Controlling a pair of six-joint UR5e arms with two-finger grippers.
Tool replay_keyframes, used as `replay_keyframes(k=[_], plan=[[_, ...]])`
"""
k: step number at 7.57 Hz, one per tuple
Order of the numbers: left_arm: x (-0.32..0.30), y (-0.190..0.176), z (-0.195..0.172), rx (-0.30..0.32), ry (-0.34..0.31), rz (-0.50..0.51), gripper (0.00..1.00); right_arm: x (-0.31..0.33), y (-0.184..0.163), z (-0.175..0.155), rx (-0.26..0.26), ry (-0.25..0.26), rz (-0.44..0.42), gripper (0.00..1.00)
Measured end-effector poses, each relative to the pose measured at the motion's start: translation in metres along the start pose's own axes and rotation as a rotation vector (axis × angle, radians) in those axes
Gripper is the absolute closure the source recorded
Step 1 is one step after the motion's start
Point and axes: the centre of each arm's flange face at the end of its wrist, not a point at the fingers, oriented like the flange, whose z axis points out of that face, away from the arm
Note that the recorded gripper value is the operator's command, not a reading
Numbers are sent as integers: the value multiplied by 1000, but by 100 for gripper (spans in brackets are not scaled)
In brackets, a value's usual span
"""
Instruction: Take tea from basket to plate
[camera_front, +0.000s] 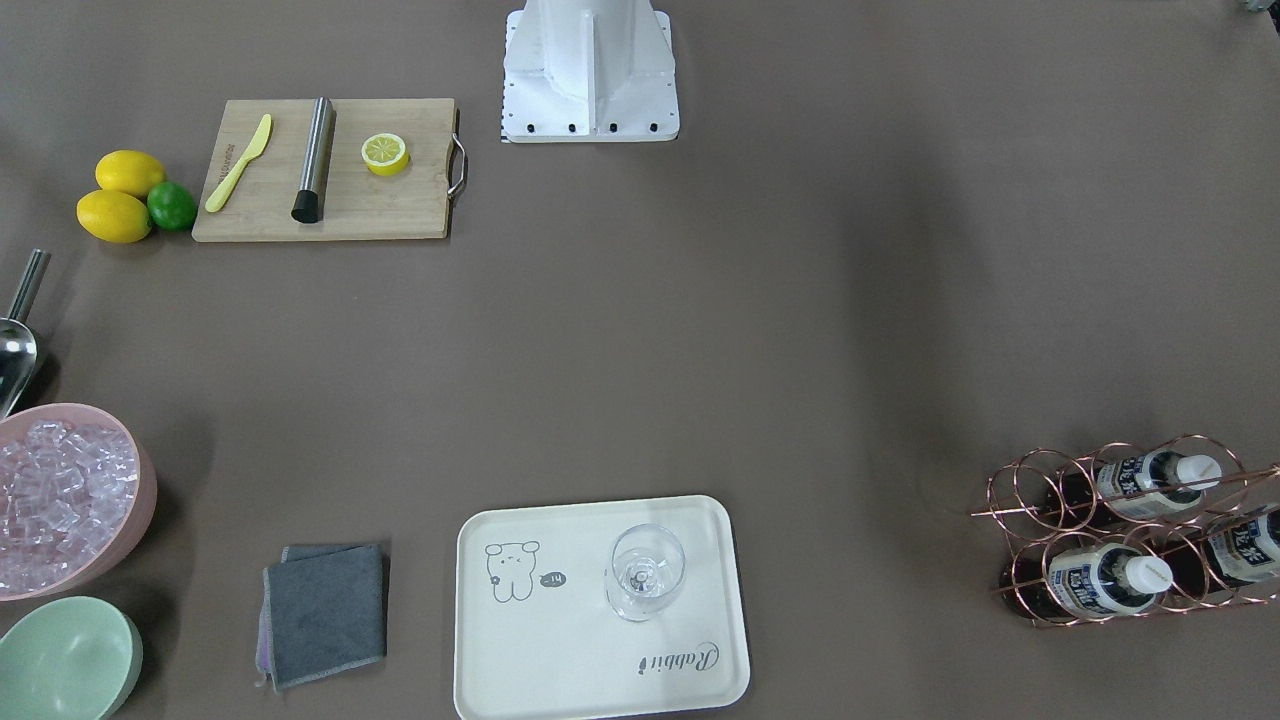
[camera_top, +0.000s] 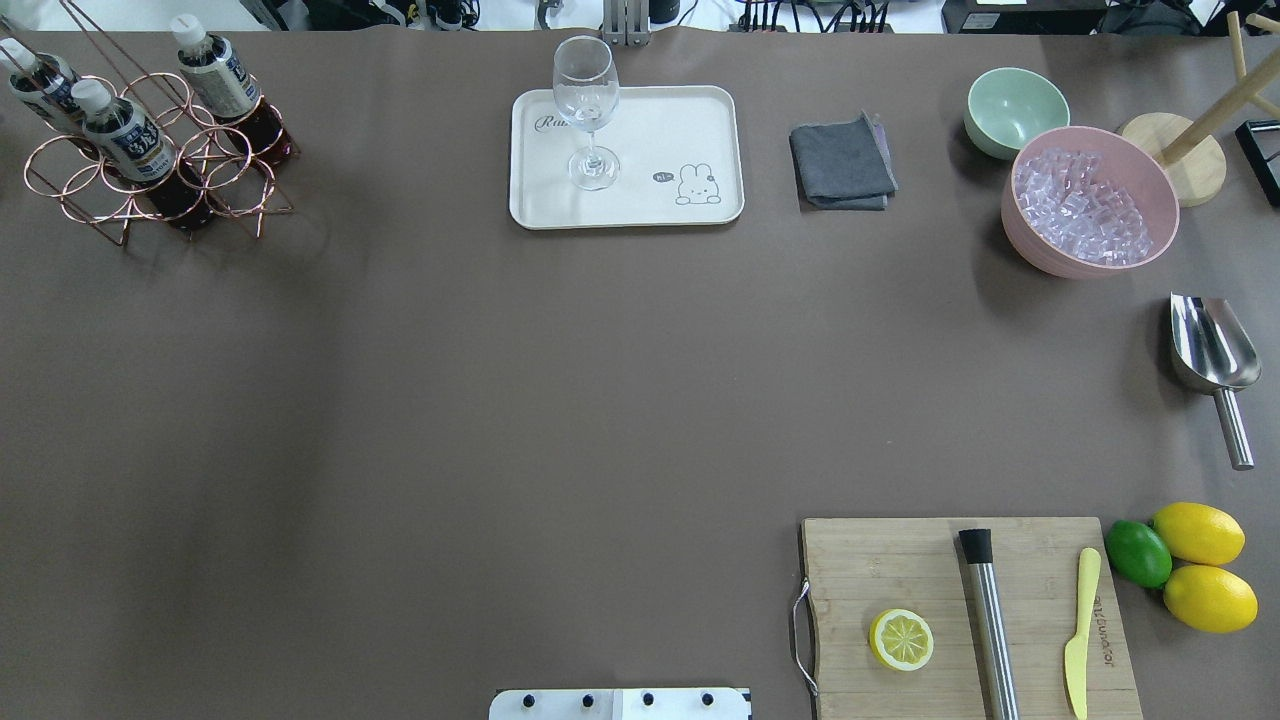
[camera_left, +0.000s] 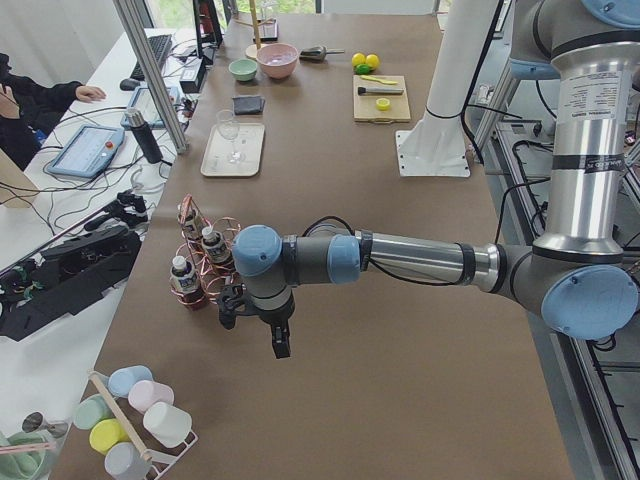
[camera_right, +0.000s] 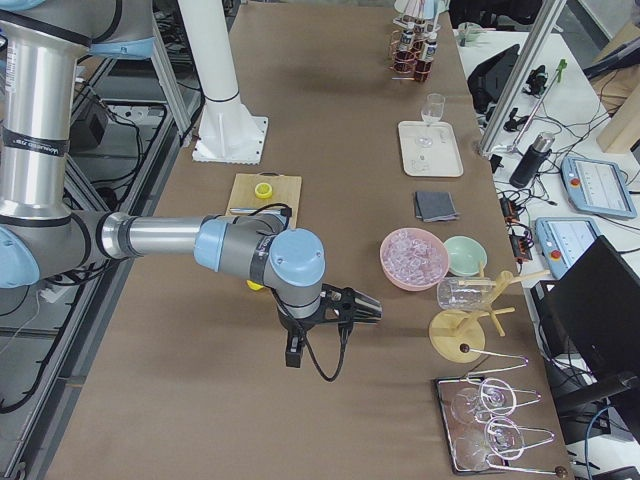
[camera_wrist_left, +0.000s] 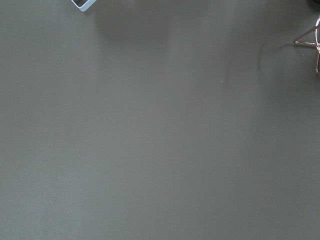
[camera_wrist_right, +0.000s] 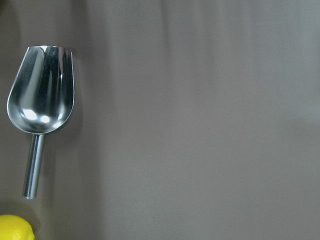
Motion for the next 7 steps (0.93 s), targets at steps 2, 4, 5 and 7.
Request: replay_keyframes(k=[2,4,5,7], plan=[[0,0,0,0,0,-1,1,-10,-10,5,-2,10,-44,0],[0,0,0,0,0,0,1,-17,-16,8,2,16,-73,0],[0,0,0,0,0,0,1,-19,-17,9,1,17,-77,0],[0,0,0,1,0,1,1,-20,-17,10,0,17,-76,0]])
